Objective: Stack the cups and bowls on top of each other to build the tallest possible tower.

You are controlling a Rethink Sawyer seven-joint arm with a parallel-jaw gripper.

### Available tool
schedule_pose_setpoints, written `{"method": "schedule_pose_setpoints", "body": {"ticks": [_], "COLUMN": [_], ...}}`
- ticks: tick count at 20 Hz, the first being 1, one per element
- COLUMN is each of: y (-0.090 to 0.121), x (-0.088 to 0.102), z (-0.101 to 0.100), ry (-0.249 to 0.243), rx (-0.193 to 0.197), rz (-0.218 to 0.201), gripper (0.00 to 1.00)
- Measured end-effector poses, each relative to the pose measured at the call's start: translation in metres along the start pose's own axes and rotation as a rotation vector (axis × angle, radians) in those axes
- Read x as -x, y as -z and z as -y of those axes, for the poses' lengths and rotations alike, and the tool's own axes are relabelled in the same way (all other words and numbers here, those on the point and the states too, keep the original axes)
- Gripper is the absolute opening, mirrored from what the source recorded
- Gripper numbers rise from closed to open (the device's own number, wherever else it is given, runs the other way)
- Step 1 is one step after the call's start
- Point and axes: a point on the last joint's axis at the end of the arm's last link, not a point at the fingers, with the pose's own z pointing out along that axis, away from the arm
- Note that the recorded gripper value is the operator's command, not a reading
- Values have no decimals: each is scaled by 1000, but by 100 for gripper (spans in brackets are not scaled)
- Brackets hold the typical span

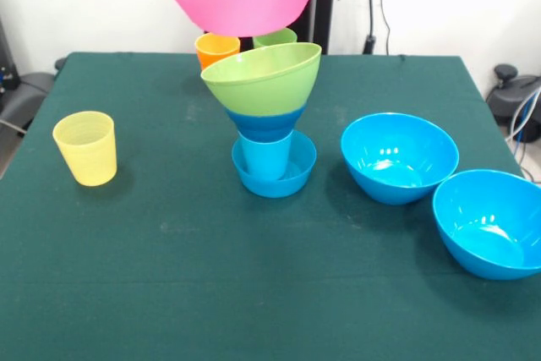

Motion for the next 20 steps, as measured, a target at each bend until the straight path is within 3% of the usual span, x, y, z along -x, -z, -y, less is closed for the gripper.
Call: {"method": "schedule_pose_setpoints", "body": {"ticks": [10,20], "y": [-2,-18], "x": [2,3], "z": [-4,-19], "ry": [4,27], "rx": [12,14], "rz": [33,88], "gripper": [0,0]}}
